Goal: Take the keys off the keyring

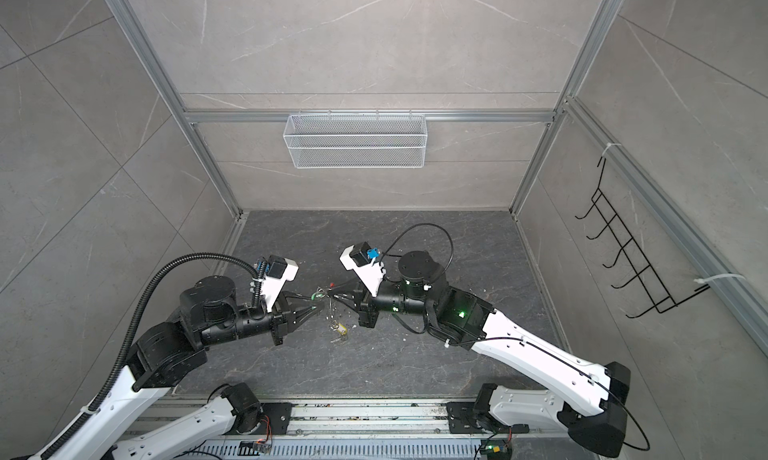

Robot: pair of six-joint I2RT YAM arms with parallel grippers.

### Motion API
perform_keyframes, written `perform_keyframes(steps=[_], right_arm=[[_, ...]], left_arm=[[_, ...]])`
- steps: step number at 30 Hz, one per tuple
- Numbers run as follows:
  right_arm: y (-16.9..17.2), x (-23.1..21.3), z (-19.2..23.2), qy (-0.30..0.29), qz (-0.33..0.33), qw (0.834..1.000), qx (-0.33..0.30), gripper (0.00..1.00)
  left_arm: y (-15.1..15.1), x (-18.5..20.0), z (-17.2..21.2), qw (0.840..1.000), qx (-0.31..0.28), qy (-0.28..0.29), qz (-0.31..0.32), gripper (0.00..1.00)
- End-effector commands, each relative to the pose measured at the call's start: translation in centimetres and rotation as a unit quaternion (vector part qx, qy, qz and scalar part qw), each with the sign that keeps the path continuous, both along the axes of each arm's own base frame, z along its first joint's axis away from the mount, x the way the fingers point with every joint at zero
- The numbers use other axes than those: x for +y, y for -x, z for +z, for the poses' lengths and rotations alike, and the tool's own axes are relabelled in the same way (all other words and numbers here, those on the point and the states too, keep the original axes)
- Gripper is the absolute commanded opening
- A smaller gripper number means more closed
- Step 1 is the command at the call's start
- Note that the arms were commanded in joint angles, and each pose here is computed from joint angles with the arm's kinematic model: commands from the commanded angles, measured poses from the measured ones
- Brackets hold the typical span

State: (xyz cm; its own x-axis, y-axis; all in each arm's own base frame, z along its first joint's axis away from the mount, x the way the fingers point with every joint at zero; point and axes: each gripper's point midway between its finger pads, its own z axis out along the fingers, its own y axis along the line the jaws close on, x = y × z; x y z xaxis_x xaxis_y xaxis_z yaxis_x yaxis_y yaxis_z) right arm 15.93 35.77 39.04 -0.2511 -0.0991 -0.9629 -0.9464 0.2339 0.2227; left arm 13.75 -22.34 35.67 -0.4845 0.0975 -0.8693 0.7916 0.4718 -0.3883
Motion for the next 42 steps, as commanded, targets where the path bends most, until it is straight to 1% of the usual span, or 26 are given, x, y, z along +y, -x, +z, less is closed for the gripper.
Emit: perform_keyframes(steps=[1, 8, 13, 20, 26, 32, 35, 42], right_arm=[[-0.2, 0.1, 1.8, -0.033, -0.009, 0.999, -0.004, 0.0], [-0.8, 0.3, 1.9, -0.047, -0.021, 0.999, 0.007, 0.0], [-0.6, 0.5, 2.2, -0.067, -0.016, 0.997, 0.017, 0.0], [0.4, 0.5, 3.0, -0.097, 0.011, 0.995, 0.026, 0.0], [1.4, 0.0, 3.8, -0.119, 0.035, 0.992, 0.017, 0.0], [2.6, 0.0, 4.3, -0.132, 0.067, 0.989, 0.009, 0.0], [2.8, -0.2, 4.5, -0.142, 0.071, 0.987, 0.002, 0.0], [4.1, -0.7, 5.0, -0.155, 0.105, 0.982, -0.006, 0.0]], left_arm=[[-0.4, 0.2, 1.2, 1.0, -0.021, 0.02, 0.011, 0.0], [-0.3, -0.3, 1.1, 0.999, -0.026, 0.027, -0.003, 0.0], [-0.7, -0.3, 0.9, 0.999, -0.031, 0.027, 0.004, 0.0], [-1.7, 0.3, 0.7, 0.998, -0.048, 0.025, 0.038, 0.0], [-1.9, 0.6, 0.6, 0.997, -0.053, 0.025, 0.048, 0.0], [-1.8, 0.1, 0.8, 0.998, -0.052, 0.029, 0.035, 0.0], [-1.6, -0.3, 0.8, 0.998, -0.052, 0.034, 0.022, 0.0], [-2.0, -0.2, 0.7, 0.997, -0.057, 0.028, 0.033, 0.0]])
